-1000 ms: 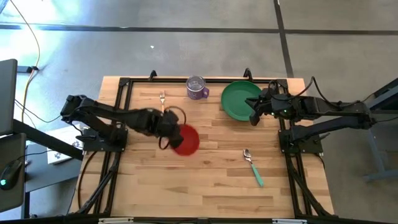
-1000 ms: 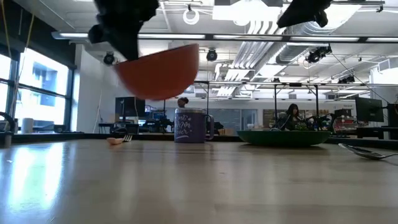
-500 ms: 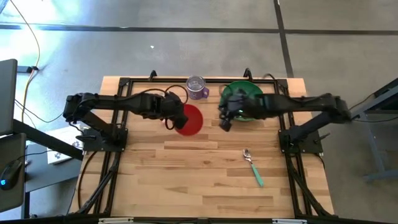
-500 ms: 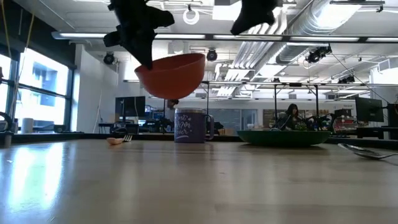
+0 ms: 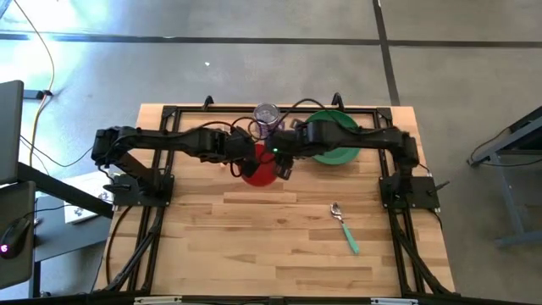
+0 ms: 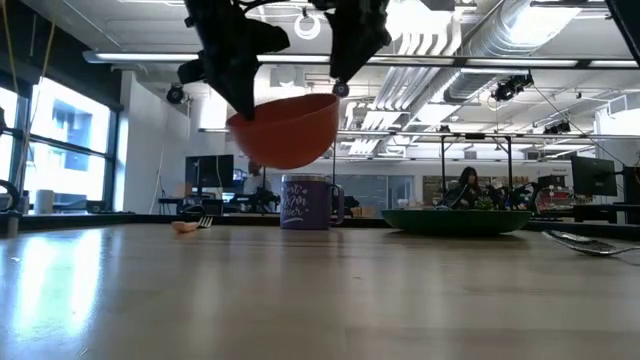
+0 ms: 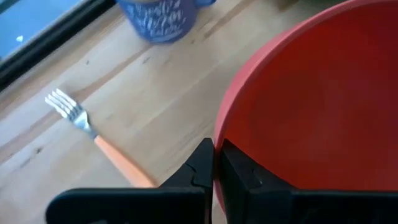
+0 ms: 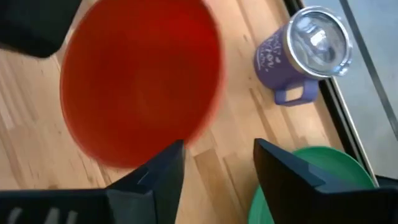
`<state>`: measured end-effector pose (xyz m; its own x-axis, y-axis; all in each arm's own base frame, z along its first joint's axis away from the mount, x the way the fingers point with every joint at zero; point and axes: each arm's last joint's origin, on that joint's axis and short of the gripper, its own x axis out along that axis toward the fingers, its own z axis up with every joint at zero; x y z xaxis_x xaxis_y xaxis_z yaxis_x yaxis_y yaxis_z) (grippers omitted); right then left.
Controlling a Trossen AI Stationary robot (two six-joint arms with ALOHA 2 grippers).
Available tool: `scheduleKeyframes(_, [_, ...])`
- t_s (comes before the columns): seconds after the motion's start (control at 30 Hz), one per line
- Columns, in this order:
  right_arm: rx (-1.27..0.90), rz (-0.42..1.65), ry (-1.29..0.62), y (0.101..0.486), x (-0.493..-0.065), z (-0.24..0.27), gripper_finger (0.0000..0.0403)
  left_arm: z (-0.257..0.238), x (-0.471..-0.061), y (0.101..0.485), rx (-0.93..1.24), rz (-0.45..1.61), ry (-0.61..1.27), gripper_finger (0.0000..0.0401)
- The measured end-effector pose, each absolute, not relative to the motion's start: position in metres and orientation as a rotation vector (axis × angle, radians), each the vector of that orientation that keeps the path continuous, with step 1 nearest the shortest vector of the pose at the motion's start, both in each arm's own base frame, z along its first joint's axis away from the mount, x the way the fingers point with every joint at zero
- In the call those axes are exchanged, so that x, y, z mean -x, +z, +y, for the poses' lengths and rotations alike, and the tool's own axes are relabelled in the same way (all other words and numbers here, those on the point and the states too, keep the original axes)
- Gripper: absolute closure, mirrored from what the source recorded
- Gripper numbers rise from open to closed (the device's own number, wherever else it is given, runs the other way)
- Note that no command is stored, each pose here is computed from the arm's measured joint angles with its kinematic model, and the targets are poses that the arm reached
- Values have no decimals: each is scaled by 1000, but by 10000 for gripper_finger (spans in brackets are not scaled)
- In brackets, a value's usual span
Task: Set table place
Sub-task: Put the orange bowl on the green plate
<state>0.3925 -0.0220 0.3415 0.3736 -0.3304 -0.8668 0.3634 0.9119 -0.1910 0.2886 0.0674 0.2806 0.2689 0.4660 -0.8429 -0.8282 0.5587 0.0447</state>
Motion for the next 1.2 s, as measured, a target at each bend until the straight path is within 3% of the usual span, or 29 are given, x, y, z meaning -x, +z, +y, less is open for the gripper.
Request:
scheduleKeyframes(0.53, [-68,1094,-468,319,-417,-24,210,67,-288,281,425,958,898,401])
scheduleKeyframes(1.2, [-51,1111,-507,314,-419,-32,224,67,-288,280,428,967,889,401])
